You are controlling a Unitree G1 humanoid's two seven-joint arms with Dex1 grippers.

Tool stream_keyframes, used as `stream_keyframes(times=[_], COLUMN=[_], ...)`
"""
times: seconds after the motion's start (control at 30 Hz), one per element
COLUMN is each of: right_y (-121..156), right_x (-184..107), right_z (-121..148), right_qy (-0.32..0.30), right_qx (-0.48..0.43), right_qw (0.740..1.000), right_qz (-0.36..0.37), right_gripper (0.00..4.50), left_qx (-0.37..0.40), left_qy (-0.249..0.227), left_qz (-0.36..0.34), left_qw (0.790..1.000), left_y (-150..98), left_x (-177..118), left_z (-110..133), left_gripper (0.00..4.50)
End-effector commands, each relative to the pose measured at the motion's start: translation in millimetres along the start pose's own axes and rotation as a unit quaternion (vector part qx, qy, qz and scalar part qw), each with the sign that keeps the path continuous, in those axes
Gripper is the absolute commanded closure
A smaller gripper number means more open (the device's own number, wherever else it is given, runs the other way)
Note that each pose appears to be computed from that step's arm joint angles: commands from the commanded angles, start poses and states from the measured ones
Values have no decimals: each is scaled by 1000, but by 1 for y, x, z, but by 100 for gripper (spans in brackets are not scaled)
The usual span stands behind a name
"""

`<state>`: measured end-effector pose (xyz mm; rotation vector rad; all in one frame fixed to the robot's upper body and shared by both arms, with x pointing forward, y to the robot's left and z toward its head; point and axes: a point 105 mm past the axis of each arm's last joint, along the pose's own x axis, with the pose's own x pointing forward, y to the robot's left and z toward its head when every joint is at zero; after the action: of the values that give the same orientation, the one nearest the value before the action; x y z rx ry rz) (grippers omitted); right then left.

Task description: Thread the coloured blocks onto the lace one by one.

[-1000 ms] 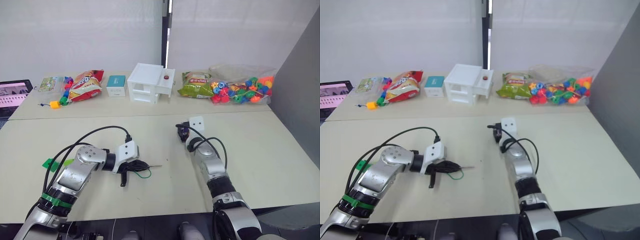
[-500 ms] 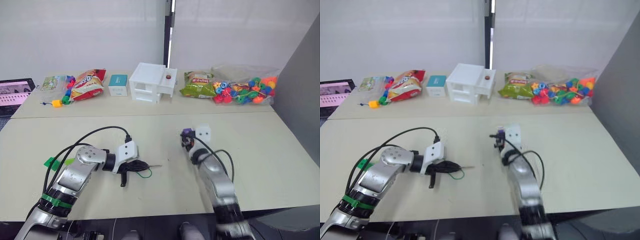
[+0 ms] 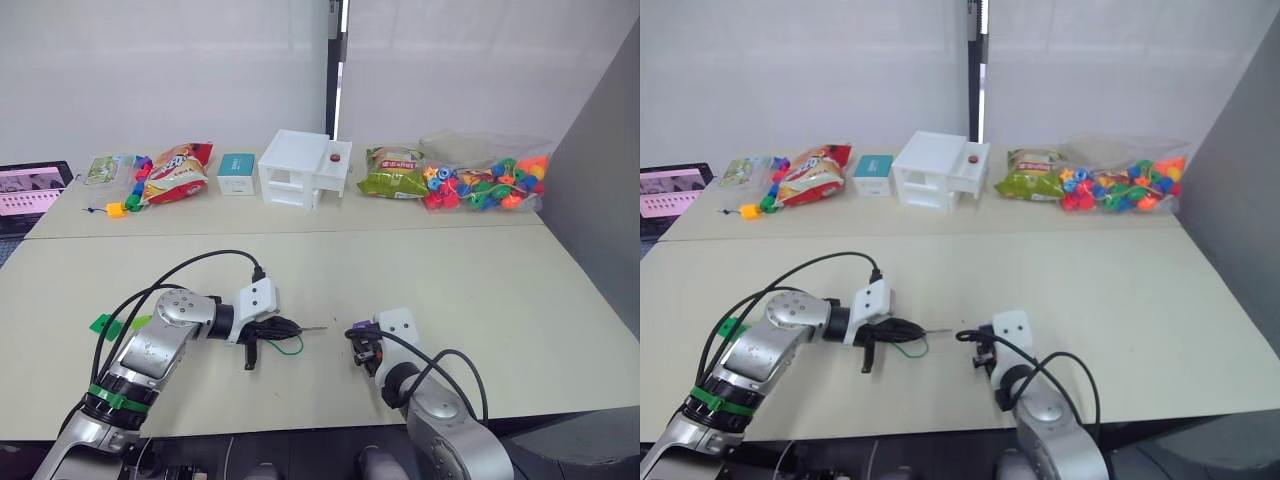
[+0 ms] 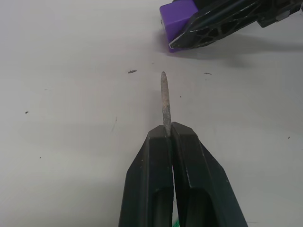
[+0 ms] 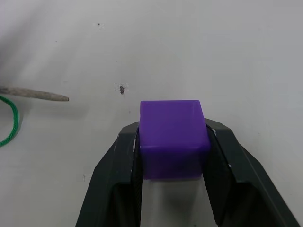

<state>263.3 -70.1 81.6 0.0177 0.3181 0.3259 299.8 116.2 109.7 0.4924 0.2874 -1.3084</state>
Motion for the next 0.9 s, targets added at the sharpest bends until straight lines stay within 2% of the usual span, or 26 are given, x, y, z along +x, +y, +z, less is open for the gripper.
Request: stream_keyframes(times=[0.03, 0.17, 0.23, 0.37, 0.47, 0.53, 0.7, 0.83, 0.9], right_y=[1, -7, -8, -5, 1, 0, -26, -41, -42], right_x=[-1, -12, -20, -31, -43, -47, -15, 0, 4], right_z=[-1, 29, 44, 66, 69, 65, 70, 55, 53], right_qy=[-6, -62, -81, -85, -42, -4, 44, 74, 70], right_qx=[8, -39, -81, -157, -215, -239, -367, -455, -463], right_qw=[1000, 997, 991, 967, 921, 890, 815, 741, 726], right_qz=[17, 35, 68, 180, 322, 389, 447, 489, 504], right_gripper=[200, 53, 6, 6, 6, 6, 6, 6, 6], left_qx=[16, 16, 16, 16, 19, 19, 20, 15, 12], left_qy=[-6, -5, -5, -6, -6, -7, -12, -17, -17], left_qz=[-2, -2, -1, 2, -3, -7, -25, -25, -26], left_qw=[1000, 1000, 1000, 1000, 1000, 1000, 999, 999, 999], left_y=[0, 0, 0, 2, 0, -3, -19, -27, -30], left_x=[-4, -5, -5, -4, -4, -4, -3, -3, -2], left_z=[10, 9, 9, 11, 12, 14, 21, 24, 23], left_gripper=[450, 450, 450, 450, 450, 450, 450, 450, 450])
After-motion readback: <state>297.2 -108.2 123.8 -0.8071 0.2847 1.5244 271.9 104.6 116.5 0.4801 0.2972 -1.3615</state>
